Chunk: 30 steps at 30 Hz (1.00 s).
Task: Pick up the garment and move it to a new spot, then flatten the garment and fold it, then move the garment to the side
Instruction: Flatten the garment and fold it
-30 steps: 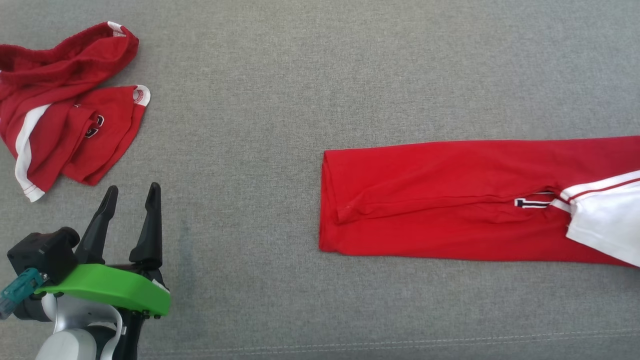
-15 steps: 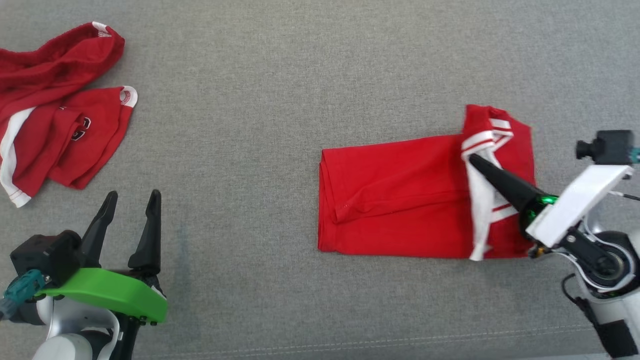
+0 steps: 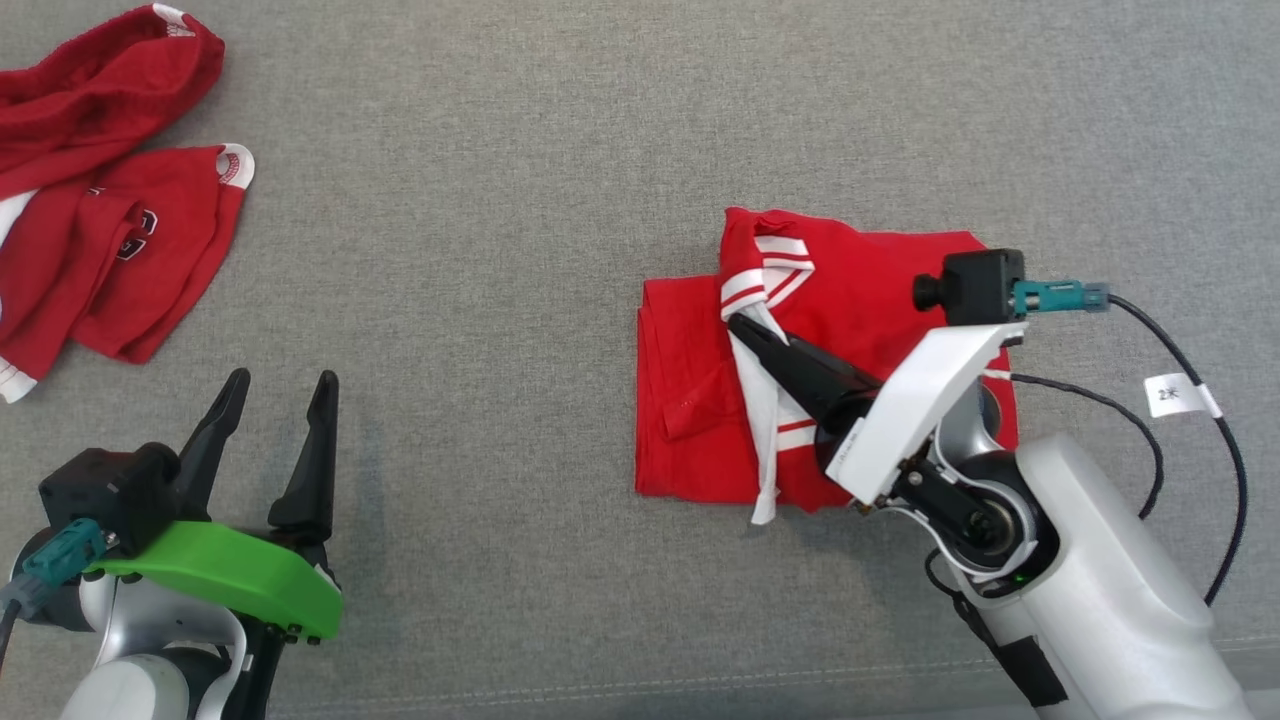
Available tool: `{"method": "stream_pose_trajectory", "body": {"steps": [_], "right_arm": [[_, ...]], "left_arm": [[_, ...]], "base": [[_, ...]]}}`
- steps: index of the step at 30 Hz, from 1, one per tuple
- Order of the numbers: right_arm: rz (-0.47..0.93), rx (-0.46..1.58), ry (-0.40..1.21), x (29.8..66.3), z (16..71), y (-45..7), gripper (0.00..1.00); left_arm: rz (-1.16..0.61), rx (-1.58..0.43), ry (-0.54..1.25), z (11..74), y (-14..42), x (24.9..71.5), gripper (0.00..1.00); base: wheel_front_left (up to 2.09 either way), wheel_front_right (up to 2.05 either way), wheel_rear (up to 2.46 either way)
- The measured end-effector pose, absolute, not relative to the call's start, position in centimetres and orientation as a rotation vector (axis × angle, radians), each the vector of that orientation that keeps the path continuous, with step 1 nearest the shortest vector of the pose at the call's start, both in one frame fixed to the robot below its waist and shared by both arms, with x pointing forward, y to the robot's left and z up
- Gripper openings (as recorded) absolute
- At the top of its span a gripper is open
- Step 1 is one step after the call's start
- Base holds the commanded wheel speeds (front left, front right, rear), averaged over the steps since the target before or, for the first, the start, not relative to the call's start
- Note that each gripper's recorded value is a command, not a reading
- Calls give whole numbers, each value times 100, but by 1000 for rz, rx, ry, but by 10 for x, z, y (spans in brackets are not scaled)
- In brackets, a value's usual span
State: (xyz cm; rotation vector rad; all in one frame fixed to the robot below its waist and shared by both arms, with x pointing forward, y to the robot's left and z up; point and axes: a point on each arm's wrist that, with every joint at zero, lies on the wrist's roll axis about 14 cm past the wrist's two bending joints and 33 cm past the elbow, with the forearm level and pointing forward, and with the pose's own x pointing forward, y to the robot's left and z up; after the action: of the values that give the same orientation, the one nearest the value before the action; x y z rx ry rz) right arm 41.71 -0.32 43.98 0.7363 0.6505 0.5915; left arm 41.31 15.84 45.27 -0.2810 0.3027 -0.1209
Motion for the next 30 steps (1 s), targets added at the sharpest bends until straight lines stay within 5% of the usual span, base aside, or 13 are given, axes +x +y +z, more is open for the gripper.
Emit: {"method": "stream_pose_trajectory", "body": {"steps": [7,8,9,10,20,30], "right_arm": [[615,706,660,418,438,17,2],[627,693,668,415,437,20,34],[641,682,677,412,436,24,89],[657,669,685,409,435,28,100],[721,688,508,421,487,41,100],[426,479,474,434,449,-63,100]], "left_arm": [[-108,-290,312,450,158,412,100],[-106,-293,311,451,158,411,100],[-105,-295,310,451,158,411,100],[-102,-297,309,451,159,410,100],[-77,-301,279,460,167,408,100],[-78,-340,235,472,160,406,100]], "base": [[0,0,0],[0,0,0],[0,0,0],[0,0,0],[0,0,0],[0,0,0]]}}
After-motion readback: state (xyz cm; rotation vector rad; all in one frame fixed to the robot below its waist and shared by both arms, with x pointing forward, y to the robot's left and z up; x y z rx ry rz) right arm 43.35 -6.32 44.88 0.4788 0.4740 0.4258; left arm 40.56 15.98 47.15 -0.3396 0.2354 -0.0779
